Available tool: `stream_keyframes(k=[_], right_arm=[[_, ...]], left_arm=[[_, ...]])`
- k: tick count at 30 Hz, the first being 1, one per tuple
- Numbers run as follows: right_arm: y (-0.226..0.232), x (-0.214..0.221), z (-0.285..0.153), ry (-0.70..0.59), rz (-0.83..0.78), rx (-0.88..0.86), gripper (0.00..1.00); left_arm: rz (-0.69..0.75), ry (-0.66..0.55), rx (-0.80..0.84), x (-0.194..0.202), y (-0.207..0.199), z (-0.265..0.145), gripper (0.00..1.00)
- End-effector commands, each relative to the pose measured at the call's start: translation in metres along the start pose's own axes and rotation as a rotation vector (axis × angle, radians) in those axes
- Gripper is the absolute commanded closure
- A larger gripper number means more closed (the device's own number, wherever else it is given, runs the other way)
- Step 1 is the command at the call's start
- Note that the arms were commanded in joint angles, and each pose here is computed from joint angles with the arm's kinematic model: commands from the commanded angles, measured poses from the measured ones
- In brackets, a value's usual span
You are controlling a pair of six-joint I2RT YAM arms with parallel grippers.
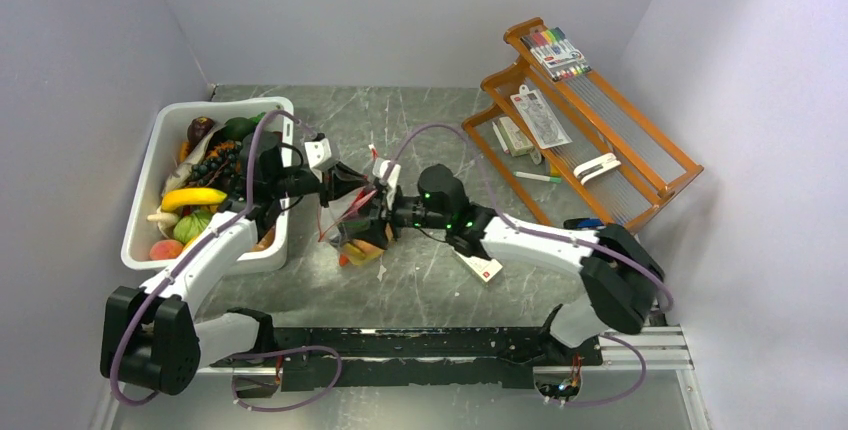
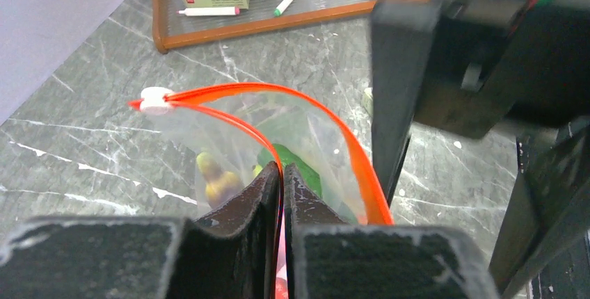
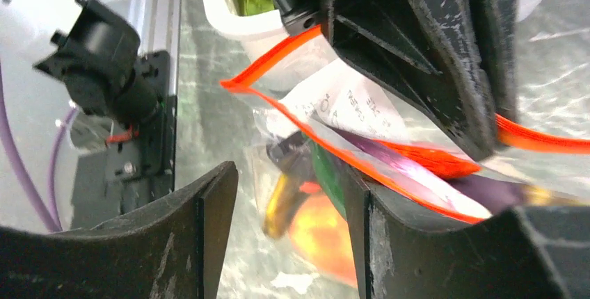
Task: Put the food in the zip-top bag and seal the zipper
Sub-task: Zip the zipper food storage bag at the center of the board.
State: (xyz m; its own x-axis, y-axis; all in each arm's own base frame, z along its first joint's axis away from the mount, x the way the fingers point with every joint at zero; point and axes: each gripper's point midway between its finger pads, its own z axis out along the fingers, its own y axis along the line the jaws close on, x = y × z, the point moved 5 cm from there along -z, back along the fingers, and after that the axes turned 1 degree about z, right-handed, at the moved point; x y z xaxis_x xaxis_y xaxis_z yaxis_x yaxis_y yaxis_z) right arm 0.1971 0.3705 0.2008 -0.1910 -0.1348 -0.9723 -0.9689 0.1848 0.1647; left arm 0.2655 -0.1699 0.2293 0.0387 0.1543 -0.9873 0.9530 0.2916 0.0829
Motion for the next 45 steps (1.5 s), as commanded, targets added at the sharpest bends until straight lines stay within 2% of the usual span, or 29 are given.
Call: stream_keyframes(k=[1, 6, 9, 13, 18, 27, 32, 37, 40, 45], right_arm=[[-0.008, -0.020, -0.041, 0.081, -0.219, -0.054, 0.42], [-0.041, -0.064, -0.076, 0.003, -0.285, 0.038, 0.41], [-0.070, -0.078, -0.089, 0.038, -0.355, 0.091, 0.37], [-0.104, -0.090, -0.106, 0.040, -0.363, 0.106, 0.35], [-0.132, -0.080, -0.117, 0.034, -0.402, 0.022, 0.32], [-0.154, -0.068, -0.097, 0.046, -0.497, -0.119, 0.27], [-0.169, -0.075, -0.082, 0.013, -0.494, -0.155, 0.23], [-0.183, -0.062, -0.061, 0.032, -0.453, -0.214, 0.24], [-0.179, -0.053, -0.047, 0.041, -0.427, -0.271, 0.28], [-0.165, -0.048, -0.037, -0.003, -0.472, -0.303, 0.25]], left_arm=[[0.066, -0.042, 0.030, -0.010, 0.003, -0.001, 0.93], [0.090, -0.019, 0.035, -0.009, 0.008, -0.001, 0.93], [0.121, -0.022, 0.027, -0.015, 0.015, 0.000, 0.93], [0.128, -0.034, 0.026, -0.020, 0.025, 0.005, 0.93], [0.156, -0.064, 0.026, -0.026, 0.032, 0.009, 0.93], [0.199, -0.084, 0.064, -0.029, 0.035, 0.013, 0.93], [0.216, -0.093, 0.085, -0.029, 0.035, 0.015, 0.93], [0.219, -0.092, 0.111, -0.025, 0.035, 0.017, 0.93], [0.210, -0.086, 0.138, -0.023, 0.035, 0.019, 0.93], [0.239, -0.093, 0.146, -0.025, 0.036, 0.019, 0.93]])
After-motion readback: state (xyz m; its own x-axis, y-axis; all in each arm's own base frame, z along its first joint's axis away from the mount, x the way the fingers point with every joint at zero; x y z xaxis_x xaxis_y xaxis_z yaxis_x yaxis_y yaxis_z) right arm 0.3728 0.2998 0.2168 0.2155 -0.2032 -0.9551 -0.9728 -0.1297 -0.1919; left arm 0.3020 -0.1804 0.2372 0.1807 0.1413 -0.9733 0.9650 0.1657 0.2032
